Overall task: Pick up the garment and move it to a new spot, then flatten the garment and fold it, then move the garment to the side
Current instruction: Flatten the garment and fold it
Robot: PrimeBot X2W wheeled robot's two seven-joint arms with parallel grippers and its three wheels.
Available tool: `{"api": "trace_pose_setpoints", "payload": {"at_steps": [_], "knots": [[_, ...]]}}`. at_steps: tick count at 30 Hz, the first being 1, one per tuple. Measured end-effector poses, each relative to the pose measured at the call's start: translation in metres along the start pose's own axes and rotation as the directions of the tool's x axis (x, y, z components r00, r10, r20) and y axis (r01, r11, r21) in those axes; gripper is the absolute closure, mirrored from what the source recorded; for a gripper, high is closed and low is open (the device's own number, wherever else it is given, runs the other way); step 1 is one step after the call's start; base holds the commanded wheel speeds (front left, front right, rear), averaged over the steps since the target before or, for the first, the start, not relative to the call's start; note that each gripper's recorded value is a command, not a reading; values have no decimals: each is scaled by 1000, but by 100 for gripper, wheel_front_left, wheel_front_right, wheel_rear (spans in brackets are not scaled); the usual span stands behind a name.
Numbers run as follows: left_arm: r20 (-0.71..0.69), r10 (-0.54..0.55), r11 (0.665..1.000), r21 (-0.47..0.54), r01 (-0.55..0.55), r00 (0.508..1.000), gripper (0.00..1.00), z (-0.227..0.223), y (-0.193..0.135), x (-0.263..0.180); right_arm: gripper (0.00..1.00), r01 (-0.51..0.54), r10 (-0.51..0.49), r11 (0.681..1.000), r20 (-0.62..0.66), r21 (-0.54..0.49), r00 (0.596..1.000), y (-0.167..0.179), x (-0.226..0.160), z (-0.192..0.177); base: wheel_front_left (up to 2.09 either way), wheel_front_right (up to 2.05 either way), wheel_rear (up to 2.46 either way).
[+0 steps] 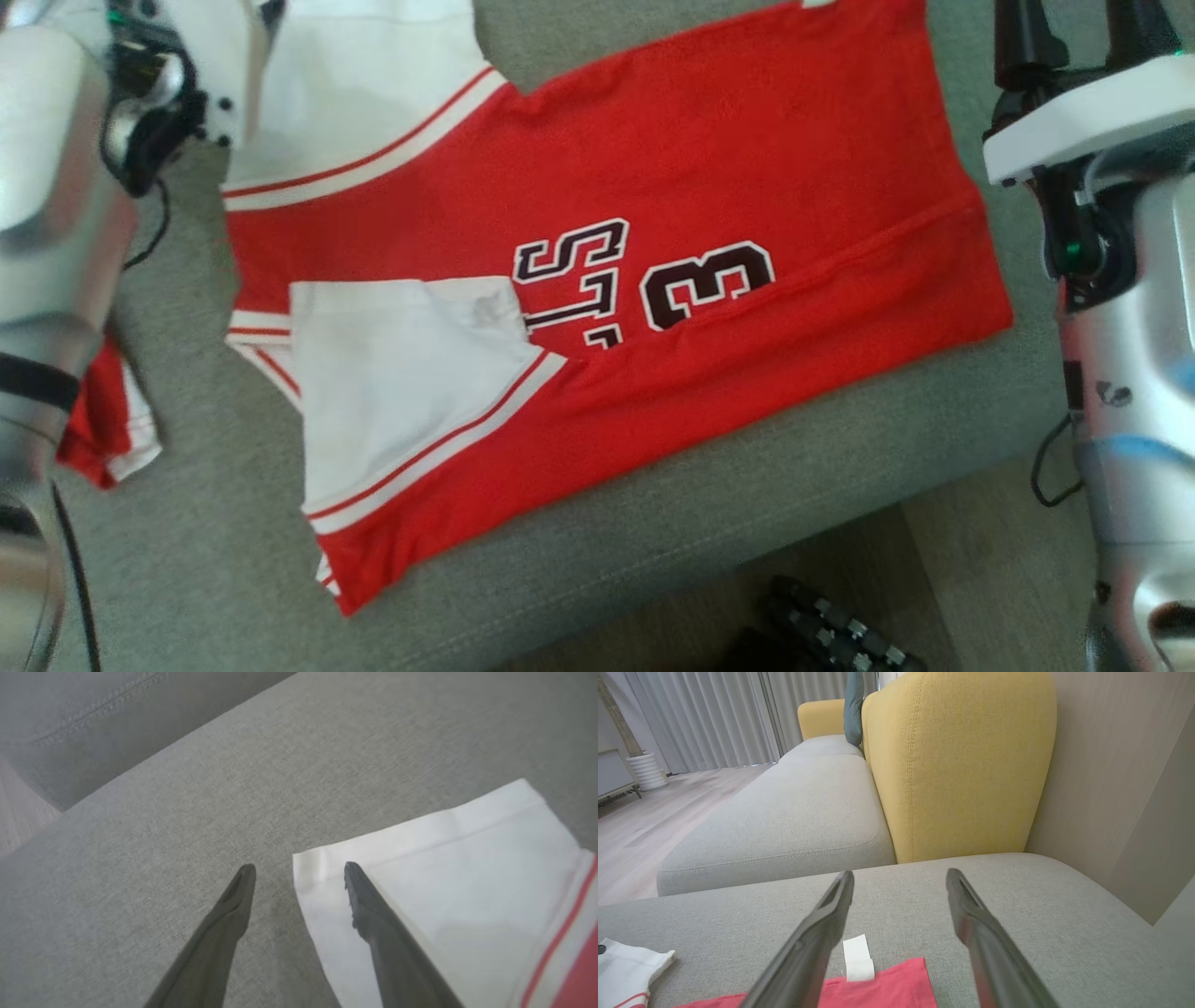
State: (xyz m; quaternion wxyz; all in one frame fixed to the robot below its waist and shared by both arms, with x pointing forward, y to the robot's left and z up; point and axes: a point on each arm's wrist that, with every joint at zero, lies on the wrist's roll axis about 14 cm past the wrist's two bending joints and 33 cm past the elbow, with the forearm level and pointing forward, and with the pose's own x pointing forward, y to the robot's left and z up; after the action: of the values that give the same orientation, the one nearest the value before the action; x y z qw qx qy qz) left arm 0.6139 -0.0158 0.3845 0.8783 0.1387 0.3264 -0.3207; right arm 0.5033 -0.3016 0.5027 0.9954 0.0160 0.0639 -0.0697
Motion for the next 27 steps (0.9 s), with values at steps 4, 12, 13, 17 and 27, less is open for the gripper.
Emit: {"api": "trace_pose_setpoints", "payload": {"at_steps": [4, 12, 13, 17, 27], "knots": [[-32, 6, 1000, 8, -6, 999, 0, -11, 3, 12, 0, 8, -8, 1000, -5, -9, 1000, -4, 0, -3, 0, 0, 0], [-35, 7, 1000, 0, -7, 999, 0, -8, 6, 22, 0, 27, -27, 1000, -22, -12, 999, -12, -2, -11, 0, 0, 0], [-39, 3, 1000, -6, -3, 999, 21, -9, 4, 22, 0, 28, -29, 1000, -24, -11, 999, -12, -3, -11, 0, 0, 0], [-55, -35, 999, -39, 33, 998, 100, -8, -9, 19, 0, 46, -46, 999, -31, -5, 998, -19, -4, -12, 0, 0, 0], [132, -41, 992, -112, 56, 990, 100, 24, -16, -7, 0, 34, -34, 999, -43, -21, 998, -20, 8, -4, 0, 0, 0]]}}
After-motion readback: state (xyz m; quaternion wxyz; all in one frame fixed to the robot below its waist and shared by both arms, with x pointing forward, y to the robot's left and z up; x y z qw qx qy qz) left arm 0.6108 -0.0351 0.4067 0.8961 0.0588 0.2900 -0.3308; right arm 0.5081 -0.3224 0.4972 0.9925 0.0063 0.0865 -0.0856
